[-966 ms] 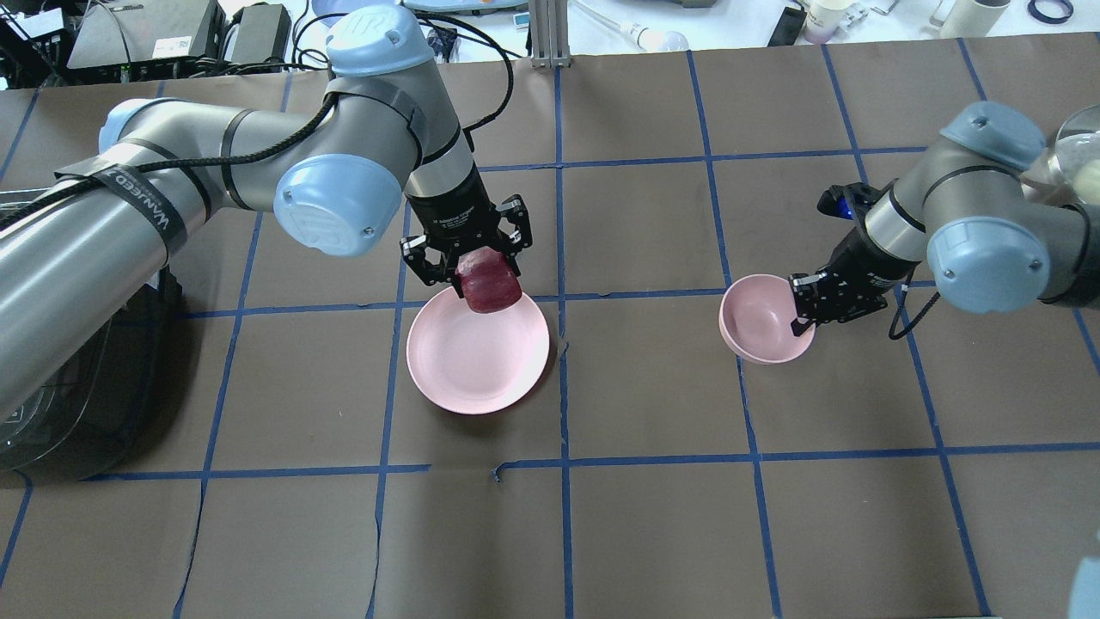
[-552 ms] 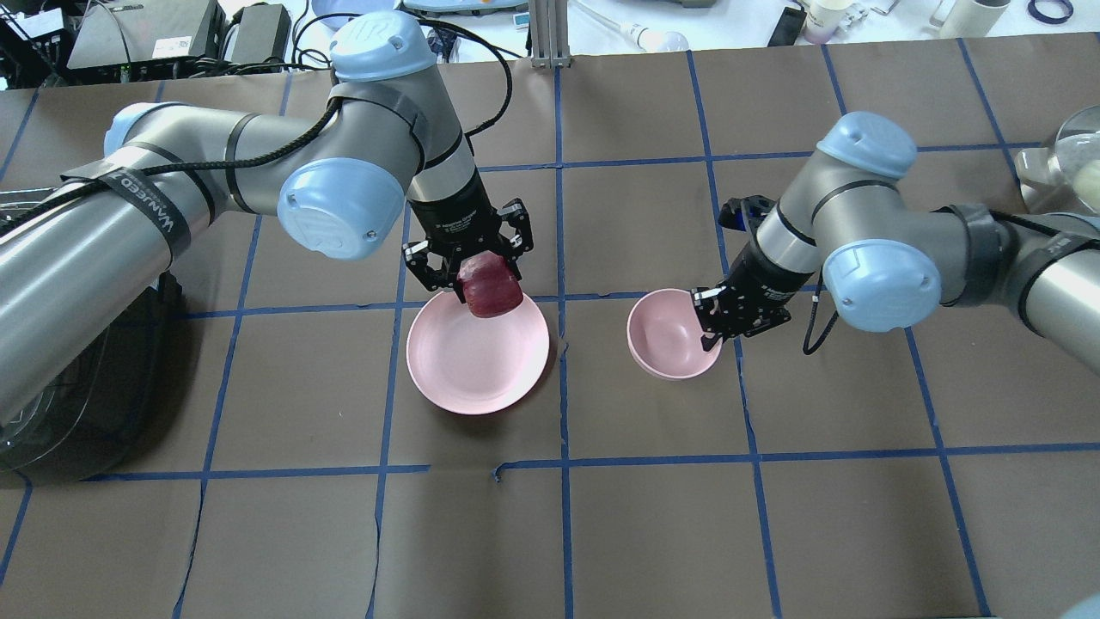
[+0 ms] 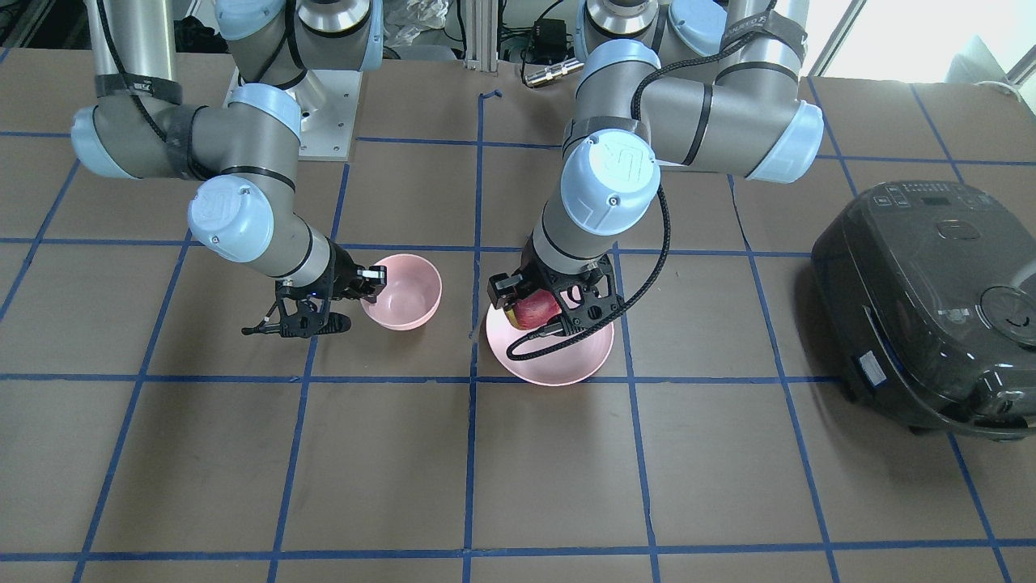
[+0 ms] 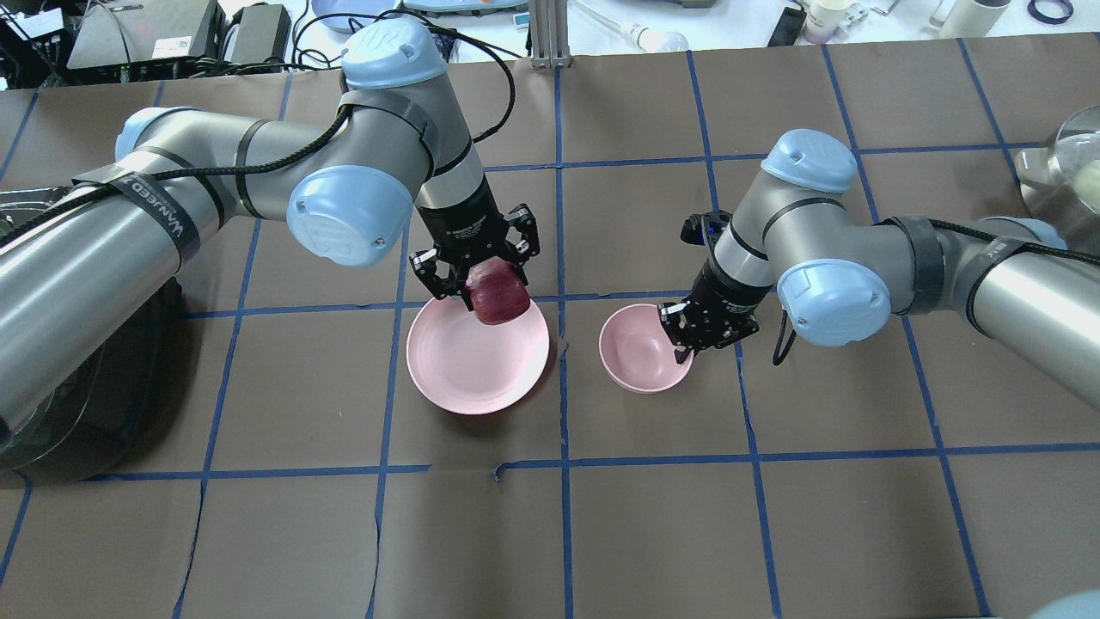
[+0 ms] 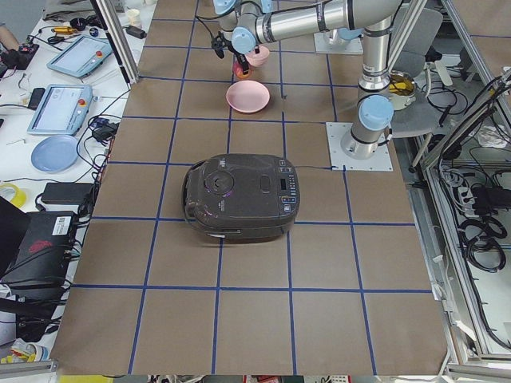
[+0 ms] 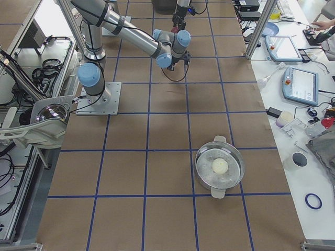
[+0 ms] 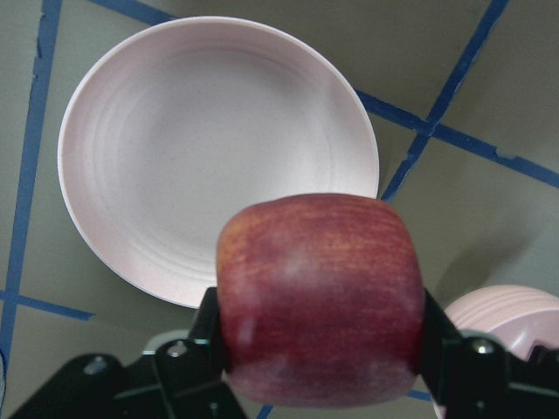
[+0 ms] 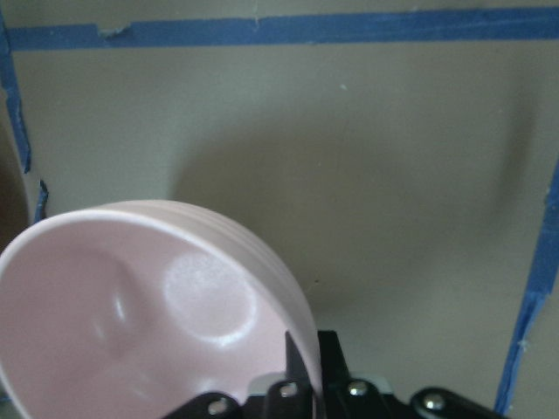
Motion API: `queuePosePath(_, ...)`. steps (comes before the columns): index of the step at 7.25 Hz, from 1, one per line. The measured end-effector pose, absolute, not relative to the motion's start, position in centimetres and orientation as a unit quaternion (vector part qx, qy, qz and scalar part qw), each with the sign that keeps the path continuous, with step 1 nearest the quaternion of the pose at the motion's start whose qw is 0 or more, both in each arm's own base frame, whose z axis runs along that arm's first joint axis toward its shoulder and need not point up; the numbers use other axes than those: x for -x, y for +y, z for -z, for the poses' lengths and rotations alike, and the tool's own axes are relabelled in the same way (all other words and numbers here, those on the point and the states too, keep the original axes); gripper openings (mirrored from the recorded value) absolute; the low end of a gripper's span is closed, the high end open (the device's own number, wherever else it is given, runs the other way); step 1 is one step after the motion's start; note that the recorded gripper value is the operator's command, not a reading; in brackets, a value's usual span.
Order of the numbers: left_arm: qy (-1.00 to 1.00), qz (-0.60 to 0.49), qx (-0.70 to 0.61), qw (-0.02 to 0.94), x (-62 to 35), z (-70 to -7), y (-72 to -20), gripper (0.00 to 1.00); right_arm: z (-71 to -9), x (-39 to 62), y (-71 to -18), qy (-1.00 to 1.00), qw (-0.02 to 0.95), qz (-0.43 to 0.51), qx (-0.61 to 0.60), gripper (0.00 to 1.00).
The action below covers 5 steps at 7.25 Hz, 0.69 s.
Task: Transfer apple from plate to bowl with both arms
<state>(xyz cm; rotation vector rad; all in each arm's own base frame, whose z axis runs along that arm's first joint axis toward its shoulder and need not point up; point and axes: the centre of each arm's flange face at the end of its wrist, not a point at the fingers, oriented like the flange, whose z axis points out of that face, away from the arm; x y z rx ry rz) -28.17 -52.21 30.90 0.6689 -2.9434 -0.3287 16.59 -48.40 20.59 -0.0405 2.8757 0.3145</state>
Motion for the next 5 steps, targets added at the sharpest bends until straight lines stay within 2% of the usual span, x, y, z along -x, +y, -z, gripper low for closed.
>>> queuePosePath(1,-0.962,0.115,-0.239,0.061,28.9,-30.9,-51.9,0.00,-20.3,-16.4,-48.9,0.988,0.116,-0.097,0.015,1.00)
queuePosePath(3,-0.949,0.133,-0.273,0.085,30.7,-30.4,-50.8,0.00,-21.8,-15.6,-50.3,0.992,0.105,-0.064,0.010,1.00)
queuePosePath(5,-0.936,0.129,-0.312,0.100,33.5,-29.2,-49.4,0.00,-26.7,-11.2,-53.6,0.995,0.084,-0.041,-0.022,1.00)
